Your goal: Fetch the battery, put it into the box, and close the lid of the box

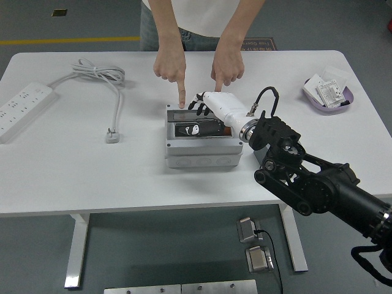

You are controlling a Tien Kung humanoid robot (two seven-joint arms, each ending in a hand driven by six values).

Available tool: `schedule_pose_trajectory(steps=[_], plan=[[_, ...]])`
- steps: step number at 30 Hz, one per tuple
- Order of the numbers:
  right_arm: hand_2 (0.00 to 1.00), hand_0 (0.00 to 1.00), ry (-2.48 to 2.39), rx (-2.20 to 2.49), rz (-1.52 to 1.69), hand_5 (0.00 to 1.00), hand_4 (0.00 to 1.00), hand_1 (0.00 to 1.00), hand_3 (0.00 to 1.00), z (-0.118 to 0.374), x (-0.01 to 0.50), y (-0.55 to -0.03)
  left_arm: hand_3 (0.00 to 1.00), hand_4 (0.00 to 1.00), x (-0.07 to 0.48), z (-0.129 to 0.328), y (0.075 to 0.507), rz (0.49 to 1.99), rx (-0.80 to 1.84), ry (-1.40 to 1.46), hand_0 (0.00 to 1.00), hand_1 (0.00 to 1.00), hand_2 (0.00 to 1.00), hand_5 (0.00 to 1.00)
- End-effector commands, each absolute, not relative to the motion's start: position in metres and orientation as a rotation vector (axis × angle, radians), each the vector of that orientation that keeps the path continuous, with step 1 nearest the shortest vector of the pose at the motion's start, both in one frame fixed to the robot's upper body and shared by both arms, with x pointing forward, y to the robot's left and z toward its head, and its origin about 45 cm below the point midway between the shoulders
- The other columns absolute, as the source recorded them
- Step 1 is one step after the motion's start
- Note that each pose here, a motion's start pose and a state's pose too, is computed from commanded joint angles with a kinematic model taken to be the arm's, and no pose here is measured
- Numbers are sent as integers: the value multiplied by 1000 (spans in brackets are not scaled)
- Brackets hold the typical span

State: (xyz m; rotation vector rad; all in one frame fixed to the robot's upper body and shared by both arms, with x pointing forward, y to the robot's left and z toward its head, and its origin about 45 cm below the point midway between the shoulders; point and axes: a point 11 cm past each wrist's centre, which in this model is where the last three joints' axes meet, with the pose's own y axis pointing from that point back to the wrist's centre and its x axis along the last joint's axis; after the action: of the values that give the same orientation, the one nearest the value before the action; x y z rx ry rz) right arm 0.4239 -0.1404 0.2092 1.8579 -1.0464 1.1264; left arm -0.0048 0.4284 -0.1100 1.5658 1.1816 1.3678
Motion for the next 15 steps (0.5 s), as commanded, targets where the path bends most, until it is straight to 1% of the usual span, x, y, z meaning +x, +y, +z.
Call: schedule_pose_trajectory(steps=[10, 15], plan=[[554, 474, -1087, 1842, 1126, 607, 951, 481, 668, 221, 424, -150, 637, 762, -6, -111, 424, 1362, 1562, 1187, 603, 636, 633, 91], [554, 474, -1073, 1851, 1100, 614, 953, 479, 674, 213, 417, -152, 638, 762, -6, -112, 423, 1361, 1559, 1187, 603, 636, 634, 90]])
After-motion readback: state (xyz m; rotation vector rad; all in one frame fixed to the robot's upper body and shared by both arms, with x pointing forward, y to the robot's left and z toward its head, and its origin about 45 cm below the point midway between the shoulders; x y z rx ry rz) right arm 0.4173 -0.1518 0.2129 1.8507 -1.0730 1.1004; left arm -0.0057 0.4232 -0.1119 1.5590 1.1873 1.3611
